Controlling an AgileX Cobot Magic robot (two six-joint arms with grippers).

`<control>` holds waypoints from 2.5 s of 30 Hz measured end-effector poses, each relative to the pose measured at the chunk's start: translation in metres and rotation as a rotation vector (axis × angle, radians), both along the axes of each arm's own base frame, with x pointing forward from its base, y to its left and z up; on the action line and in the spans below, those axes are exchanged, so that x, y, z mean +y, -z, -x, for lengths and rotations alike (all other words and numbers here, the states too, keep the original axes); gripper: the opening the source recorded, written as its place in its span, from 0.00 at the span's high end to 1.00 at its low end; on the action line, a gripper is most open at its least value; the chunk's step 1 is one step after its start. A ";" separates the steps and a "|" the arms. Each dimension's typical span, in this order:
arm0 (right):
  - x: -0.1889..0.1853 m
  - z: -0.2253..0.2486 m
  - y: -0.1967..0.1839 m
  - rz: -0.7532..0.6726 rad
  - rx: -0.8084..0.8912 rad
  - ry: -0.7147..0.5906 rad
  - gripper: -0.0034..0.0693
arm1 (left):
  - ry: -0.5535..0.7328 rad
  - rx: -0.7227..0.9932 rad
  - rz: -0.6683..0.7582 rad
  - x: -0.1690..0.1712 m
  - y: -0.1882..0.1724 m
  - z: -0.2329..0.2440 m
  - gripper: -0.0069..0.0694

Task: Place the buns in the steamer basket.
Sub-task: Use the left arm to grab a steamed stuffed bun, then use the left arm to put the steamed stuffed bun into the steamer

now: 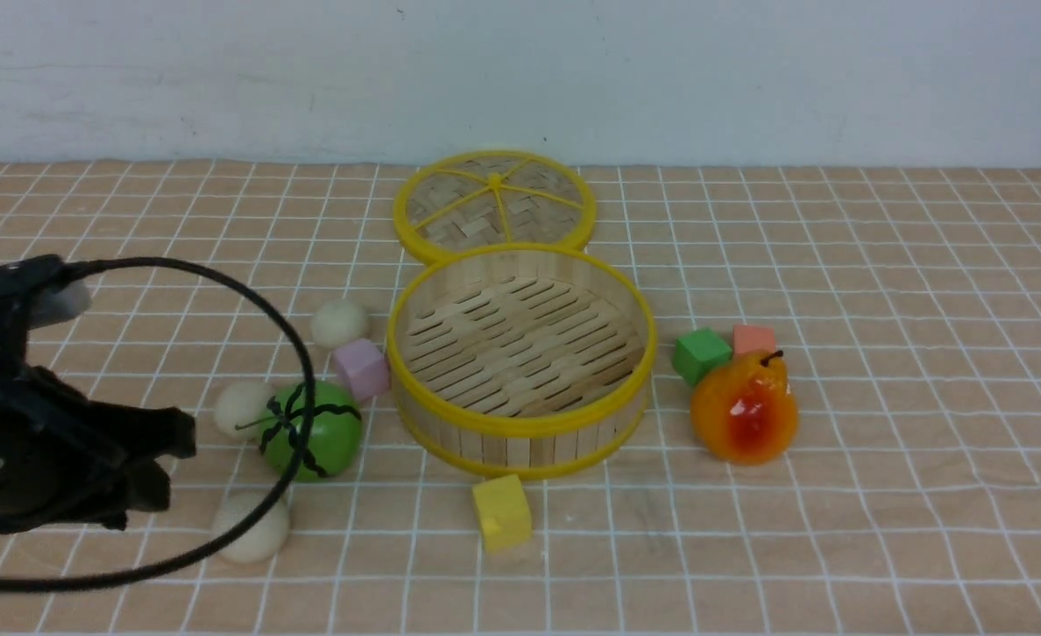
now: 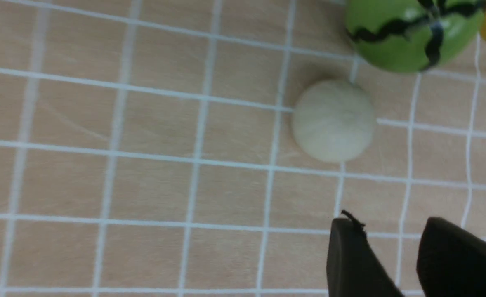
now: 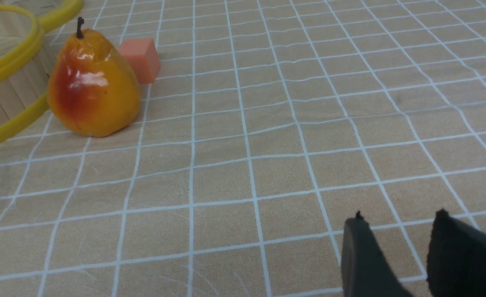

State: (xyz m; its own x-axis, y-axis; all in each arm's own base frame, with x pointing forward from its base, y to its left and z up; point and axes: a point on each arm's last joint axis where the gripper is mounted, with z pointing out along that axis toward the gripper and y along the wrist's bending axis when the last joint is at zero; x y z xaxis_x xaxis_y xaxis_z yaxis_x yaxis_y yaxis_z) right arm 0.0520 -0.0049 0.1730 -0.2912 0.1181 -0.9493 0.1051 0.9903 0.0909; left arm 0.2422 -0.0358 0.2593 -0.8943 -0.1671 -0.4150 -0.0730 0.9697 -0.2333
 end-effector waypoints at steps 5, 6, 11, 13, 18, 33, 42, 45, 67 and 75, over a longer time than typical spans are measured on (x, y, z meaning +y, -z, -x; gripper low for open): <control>0.000 0.000 0.000 0.000 0.000 0.000 0.62 | 0.077 0.075 -0.017 -0.014 0.011 -0.026 0.60; 0.000 0.000 0.000 0.000 0.000 0.000 0.62 | 0.093 0.065 -0.028 -0.018 0.011 -0.029 0.60; 0.000 0.000 0.000 0.000 0.000 0.000 0.62 | 0.144 0.021 -0.097 -0.037 0.013 -0.041 0.60; 0.000 0.000 0.000 0.000 0.000 0.000 0.62 | 0.137 0.032 -0.130 -0.039 0.020 -0.045 0.60; 0.000 0.000 0.000 0.000 0.000 0.000 0.62 | 0.098 0.064 -0.197 -0.036 0.039 -0.055 0.60; 0.000 0.000 0.000 0.000 0.000 0.000 0.62 | 0.084 0.091 -0.177 -0.042 0.068 -0.070 0.60; 0.000 0.000 0.000 0.000 0.000 0.000 0.62 | 0.085 0.110 -0.180 -0.043 0.076 -0.073 0.64; 0.000 0.000 0.000 0.000 0.000 0.000 0.62 | 0.083 0.129 -0.180 -0.043 0.077 -0.072 0.74; 0.000 0.000 0.000 0.000 0.000 0.000 0.62 | 0.233 -0.080 0.133 -0.082 -0.042 -0.071 0.93; 0.000 0.000 0.000 0.000 0.000 0.000 0.62 | 0.353 -0.129 0.145 -0.145 -0.026 -0.130 0.93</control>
State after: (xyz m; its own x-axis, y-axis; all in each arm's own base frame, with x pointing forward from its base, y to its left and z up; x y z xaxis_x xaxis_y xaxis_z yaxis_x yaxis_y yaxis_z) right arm 0.0520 -0.0049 0.1730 -0.2912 0.1181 -0.9493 0.1051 0.9903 0.0909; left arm 0.3725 -0.1805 0.2854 -0.8496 0.0758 -0.5220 0.2971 0.8865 -0.3548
